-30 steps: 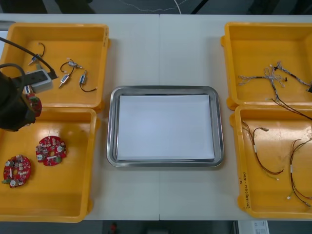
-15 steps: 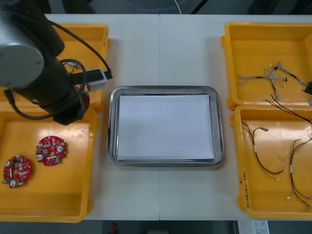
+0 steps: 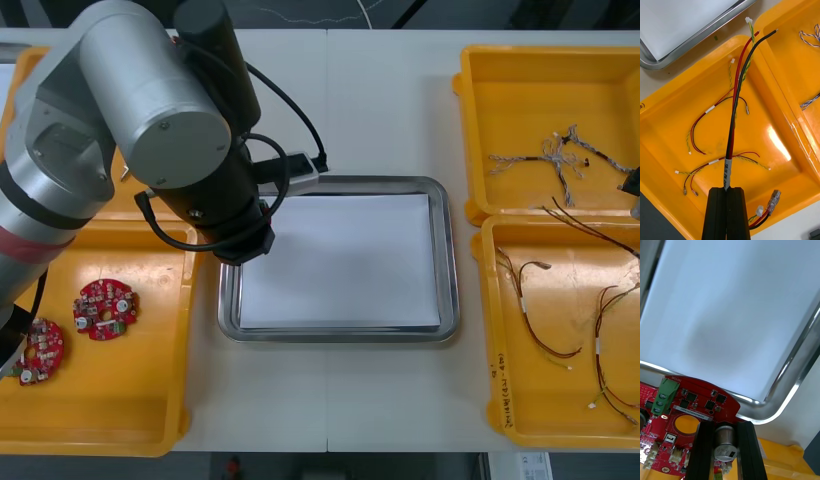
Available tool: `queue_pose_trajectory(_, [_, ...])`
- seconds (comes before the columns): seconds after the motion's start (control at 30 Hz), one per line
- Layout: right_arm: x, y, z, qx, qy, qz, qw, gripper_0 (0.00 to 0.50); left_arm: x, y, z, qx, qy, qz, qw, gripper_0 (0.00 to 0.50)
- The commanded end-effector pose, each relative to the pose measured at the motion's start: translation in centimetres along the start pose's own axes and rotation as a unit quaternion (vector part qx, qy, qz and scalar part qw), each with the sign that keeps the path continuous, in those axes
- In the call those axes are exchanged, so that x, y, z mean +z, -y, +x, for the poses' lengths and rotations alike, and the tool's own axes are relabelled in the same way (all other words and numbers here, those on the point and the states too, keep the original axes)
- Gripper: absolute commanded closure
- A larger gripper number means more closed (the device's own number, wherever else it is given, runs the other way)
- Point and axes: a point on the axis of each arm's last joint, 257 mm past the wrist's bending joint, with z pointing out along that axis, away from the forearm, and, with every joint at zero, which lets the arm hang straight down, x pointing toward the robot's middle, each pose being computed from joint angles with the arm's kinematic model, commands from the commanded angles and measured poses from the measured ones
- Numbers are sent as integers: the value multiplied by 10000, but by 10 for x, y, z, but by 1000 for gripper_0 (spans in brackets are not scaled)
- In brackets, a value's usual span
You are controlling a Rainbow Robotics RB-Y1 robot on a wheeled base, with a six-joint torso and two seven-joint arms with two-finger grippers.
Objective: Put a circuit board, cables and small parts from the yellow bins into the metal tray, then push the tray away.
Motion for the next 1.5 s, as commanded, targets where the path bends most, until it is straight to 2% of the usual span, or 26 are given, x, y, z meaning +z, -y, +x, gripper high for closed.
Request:
queue_pose_trajectory(0.03, [-7, 1, -5, -326, -60, 97, 9994, 500, 2, 16, -23, -503, 122, -30, 9987, 498])
queue_pose_trajectory(0.23, [-7, 0, -5, -331, -46, 73, 9994, 500, 22, 33, -23, -617, 20, 50, 9981, 498])
queue_pose_trajectory(0.63, [-7, 0, -5, -331, -54, 84, 9994, 500, 62, 51, -32, -843, 95, 214, 9962, 499])
queue_pose_trajectory(0.87, [-7, 1, -5, -316, -56, 90, 9994, 500, 77, 54, -28, -770, 27, 96, 9970, 499])
queue_pose_trajectory(1.03, [-7, 1, -5, -328, -57, 90, 9994, 500, 85, 56, -24, -841, -29, 123, 9964, 496])
queue_pose_trajectory(1.17, [-7, 0, -5, -331, -46, 73, 9994, 500, 92, 59, -26, -884, 16, 149, 9960, 497])
queue_pose_trajectory(1.5, [-7, 0, -5, -327, -43, 80, 9994, 500, 98, 61, -19, -1035, -49, 187, 9944, 495])
